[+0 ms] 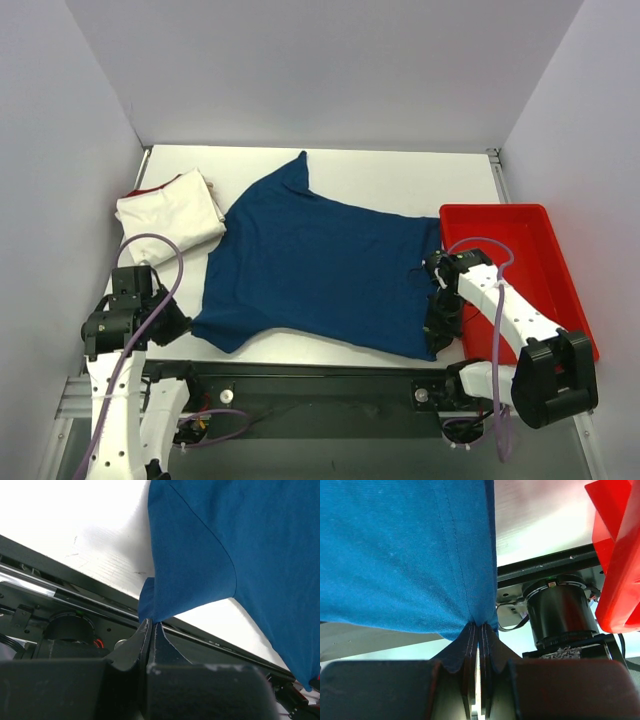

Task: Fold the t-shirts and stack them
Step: Grap the side of the flattened tshirt closest away from the robot with both arms, then fold the flattened tshirt in 1/3 of the way

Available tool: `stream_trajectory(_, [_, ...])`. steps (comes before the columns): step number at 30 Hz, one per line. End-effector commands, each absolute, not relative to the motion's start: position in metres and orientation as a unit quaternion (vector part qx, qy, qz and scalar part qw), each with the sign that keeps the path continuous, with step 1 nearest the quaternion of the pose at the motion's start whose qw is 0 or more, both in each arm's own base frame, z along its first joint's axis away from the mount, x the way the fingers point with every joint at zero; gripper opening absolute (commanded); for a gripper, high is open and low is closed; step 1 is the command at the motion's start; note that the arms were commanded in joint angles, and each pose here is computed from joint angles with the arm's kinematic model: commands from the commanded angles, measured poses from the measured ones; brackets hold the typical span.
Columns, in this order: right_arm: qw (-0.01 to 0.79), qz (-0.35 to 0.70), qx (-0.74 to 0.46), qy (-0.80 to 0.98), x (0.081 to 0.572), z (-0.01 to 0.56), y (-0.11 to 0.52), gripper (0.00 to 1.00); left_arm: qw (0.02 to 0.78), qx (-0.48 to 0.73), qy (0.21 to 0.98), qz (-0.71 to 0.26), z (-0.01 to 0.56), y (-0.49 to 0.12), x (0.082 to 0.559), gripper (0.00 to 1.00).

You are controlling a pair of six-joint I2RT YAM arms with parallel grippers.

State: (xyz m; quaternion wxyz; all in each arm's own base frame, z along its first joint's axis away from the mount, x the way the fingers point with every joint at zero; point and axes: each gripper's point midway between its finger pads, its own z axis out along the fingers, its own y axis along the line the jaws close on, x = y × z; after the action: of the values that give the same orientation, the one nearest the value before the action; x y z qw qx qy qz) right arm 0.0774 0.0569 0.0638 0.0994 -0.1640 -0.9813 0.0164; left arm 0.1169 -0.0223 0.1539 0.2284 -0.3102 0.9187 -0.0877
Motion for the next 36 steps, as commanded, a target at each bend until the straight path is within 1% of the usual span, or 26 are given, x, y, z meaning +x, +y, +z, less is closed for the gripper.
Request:
stream_trajectory(1, [0.124, 0.025, -0.161, -0.979, 0.066, 0.076, 0.054, 0.0, 0.185, -0.301, 0.931, -0.091, 0.155, -0.028, 0.102, 0.0])
stream_trajectory(3, [0.123, 0.026, -0.163, -0.979, 0.071, 0.076, 0.053, 0.0, 0.205, -0.291, 0.929, -0.101, 0.158, -0.029, 0.12, 0.0])
stream_trajectory(8, [0.122, 0.02, -0.158, -0.98, 0.09, 0.073, 0.054, 0.0, 0.216, -0.279, 0.929, -0.114, 0.16, -0.029, 0.156, 0.0])
stream_trajectory(12, [0.125, 0.013, -0.154, -0.98, 0.105, 0.072, 0.057, 0.0, 0.246, -0.268, 0.922, -0.135, 0.169, -0.033, 0.192, 0.0])
stream_trajectory(13, [0.128, 0.013, -0.155, -0.98, 0.108, 0.072, 0.057, 0.0, 0.238, -0.265, 0.924, -0.136, 0.166, -0.035, 0.198, 0.0])
stream_trajectory(18, [0.121, 0.004, -0.153, -0.981, 0.133, 0.076, 0.057, 0.0, 0.268, -0.224, 0.925, -0.149, 0.182, -0.056, 0.24, 0.0])
stream_trajectory(20, [0.125, 0.001, -0.16, -0.979, 0.141, 0.076, 0.054, 0.0, 0.261, -0.214, 0.93, -0.144, 0.179, -0.062, 0.254, 0.0])
stream_trajectory(21, [0.119, -0.003, -0.16, -0.98, 0.149, 0.078, 0.054, 0.0, 0.274, -0.205, 0.928, -0.149, 0.187, -0.067, 0.265, 0.0])
stream_trajectory(22, [0.118, -0.004, -0.16, -0.98, 0.153, 0.078, 0.053, 0.0, 0.266, -0.204, 0.931, -0.144, 0.183, -0.069, 0.273, 0.0])
stream_trajectory(28, [0.12, -0.01, -0.177, -0.977, 0.178, 0.077, 0.044, 0.0, 0.291, -0.194, 0.929, -0.124, 0.199, -0.067, 0.32, 0.0])
stream_trajectory(34, [0.118, -0.017, -0.199, -0.973, 0.201, 0.076, 0.033, 0.0, 0.301, -0.187, 0.927, -0.126, 0.207, -0.071, 0.358, 0.0])
stream_trajectory(36, [0.115, -0.018, -0.2, -0.973, 0.21, 0.075, 0.031, 0.0, 0.315, -0.184, 0.922, -0.127, 0.217, -0.072, 0.369, 0.0])
